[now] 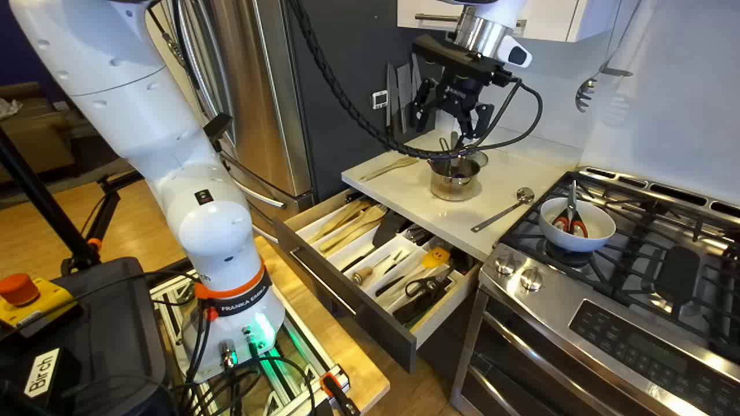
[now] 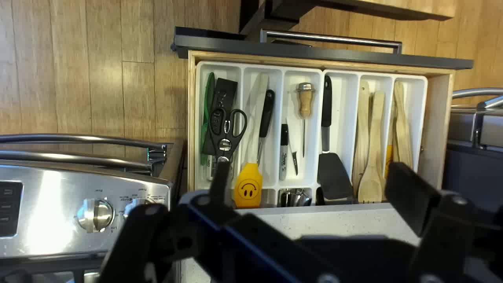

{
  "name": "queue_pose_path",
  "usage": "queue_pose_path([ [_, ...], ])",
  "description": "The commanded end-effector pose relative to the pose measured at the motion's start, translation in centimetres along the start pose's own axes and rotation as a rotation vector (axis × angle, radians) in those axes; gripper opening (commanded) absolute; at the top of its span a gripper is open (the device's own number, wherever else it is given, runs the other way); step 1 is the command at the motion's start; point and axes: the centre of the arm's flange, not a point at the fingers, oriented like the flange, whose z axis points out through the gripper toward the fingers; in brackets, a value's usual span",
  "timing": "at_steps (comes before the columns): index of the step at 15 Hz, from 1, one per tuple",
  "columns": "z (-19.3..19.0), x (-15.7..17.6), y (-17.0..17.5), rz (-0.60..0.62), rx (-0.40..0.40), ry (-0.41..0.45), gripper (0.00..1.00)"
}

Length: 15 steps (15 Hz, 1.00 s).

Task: Move the pair of scissors from the bowl to the drawer

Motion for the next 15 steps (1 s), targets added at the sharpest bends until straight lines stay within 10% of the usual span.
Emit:
queue_pose_path([
  [1, 0.0, 0.0, 0.0, 0.000, 0.000, 0.000, 1.00],
  [7, -0.5, 1.8, 2.3, -0.020, -0.092, 0.095, 1.00],
  [15, -0.1, 13.5, 12.9, -0.210, -0.271, 0.134, 1.00],
])
